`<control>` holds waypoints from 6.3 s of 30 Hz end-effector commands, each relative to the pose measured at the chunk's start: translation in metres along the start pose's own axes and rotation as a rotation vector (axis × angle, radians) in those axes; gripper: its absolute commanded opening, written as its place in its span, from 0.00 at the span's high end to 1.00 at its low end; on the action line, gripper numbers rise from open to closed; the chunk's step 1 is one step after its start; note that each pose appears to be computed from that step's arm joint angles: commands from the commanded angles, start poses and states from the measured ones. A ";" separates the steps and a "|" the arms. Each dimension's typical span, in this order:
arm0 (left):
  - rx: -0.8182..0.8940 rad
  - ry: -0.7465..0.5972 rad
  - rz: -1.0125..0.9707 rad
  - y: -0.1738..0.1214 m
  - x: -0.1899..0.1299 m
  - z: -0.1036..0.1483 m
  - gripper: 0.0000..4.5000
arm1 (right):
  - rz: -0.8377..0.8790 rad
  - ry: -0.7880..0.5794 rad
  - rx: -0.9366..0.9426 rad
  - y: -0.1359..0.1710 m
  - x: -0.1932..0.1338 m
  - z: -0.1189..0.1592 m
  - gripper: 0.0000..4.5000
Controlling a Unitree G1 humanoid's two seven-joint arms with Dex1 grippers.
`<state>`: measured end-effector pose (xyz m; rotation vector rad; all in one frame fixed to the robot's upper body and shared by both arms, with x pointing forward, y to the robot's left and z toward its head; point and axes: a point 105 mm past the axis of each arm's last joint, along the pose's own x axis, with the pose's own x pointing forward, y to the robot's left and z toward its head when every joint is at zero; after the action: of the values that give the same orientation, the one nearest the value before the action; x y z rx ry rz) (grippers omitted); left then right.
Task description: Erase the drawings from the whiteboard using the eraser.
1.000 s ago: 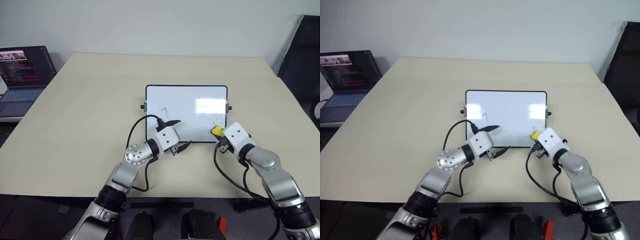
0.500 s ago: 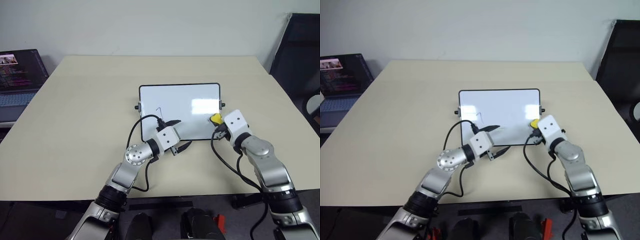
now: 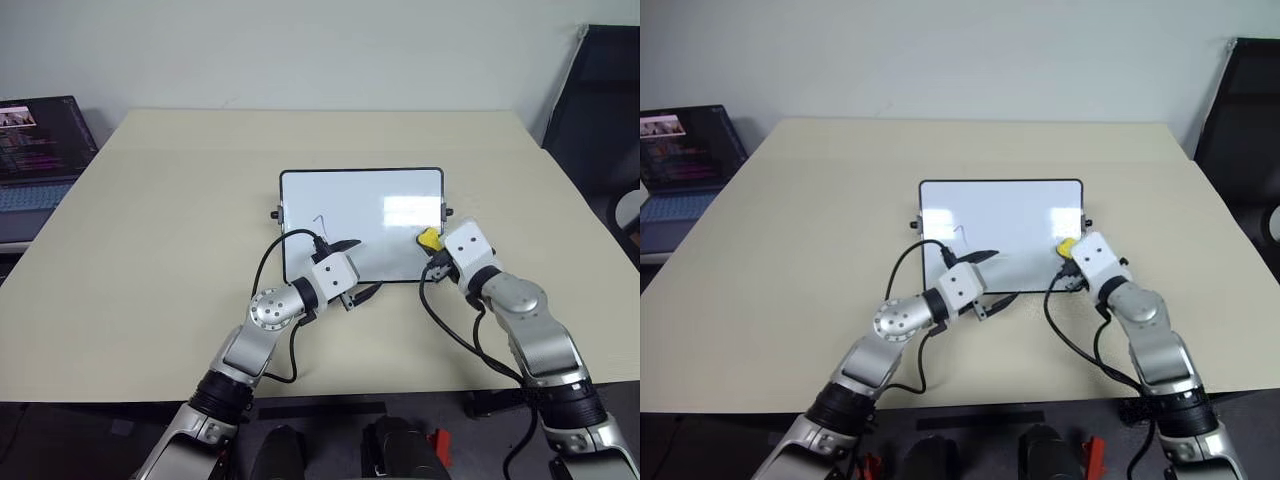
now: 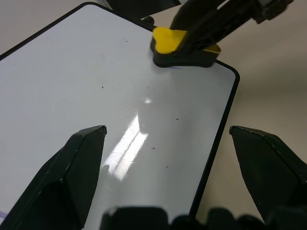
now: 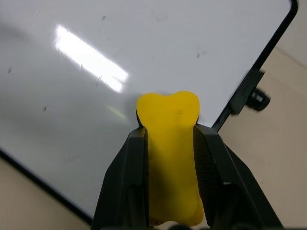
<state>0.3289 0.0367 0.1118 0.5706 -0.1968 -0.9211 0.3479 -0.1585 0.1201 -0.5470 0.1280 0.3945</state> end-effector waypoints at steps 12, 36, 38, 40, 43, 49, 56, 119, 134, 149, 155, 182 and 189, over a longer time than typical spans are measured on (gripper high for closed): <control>0.024 -0.045 0.032 0.008 0.000 0.014 0.00 | 0.026 0.033 -0.017 0.002 0.001 -0.007 0.79; 0.017 0.157 0.364 0.034 -0.057 -0.009 0.00 | 0.045 -0.396 0.002 0.012 0.026 0.090 0.79; 0.017 0.171 0.400 0.039 -0.060 -0.011 0.00 | 0.069 -0.422 -0.003 0.019 0.033 0.100 0.79; 0.011 0.183 0.422 0.041 -0.063 -0.013 0.00 | 0.090 -0.447 -0.005 0.025 0.038 0.110 0.79; 0.001 0.203 0.457 0.044 -0.069 -0.017 0.00 | 0.131 -0.486 -0.003 0.037 0.046 0.124 0.79; 0.004 0.228 0.462 0.044 -0.074 -0.022 0.00 | 0.217 -0.537 -0.005 0.067 0.057 0.143 0.79; 0.015 0.225 0.462 0.049 -0.074 -0.021 0.00 | 0.265 -0.489 -0.033 0.088 0.076 0.146 0.79; -0.017 0.205 0.448 0.040 -0.066 -0.014 0.00 | 0.458 -0.298 -0.320 0.149 0.096 0.111 0.79; -0.023 0.222 0.466 0.037 -0.073 -0.016 0.00 | 0.092 -0.304 -0.313 0.074 0.121 0.129 0.79; -0.032 0.208 0.465 0.035 -0.071 -0.014 0.00 | 0.047 -0.363 -0.274 0.067 0.111 0.134 0.79; -0.034 0.166 0.447 0.035 -0.068 -0.007 0.00 | 0.039 -0.420 -0.176 0.042 0.087 0.140 0.79; -0.207 -0.206 -0.361 -0.022 -0.019 0.029 0.00 | -0.353 0.251 0.262 -0.098 -0.076 -0.019 0.79; -0.202 -0.171 -0.486 -0.035 -0.017 0.017 0.00 | -0.359 0.333 0.402 -0.089 -0.082 -0.049 0.79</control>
<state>0.2895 0.0305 0.1038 0.3234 -0.0815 -1.4156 0.3087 -0.2773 0.1321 -0.2375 0.4426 -0.0626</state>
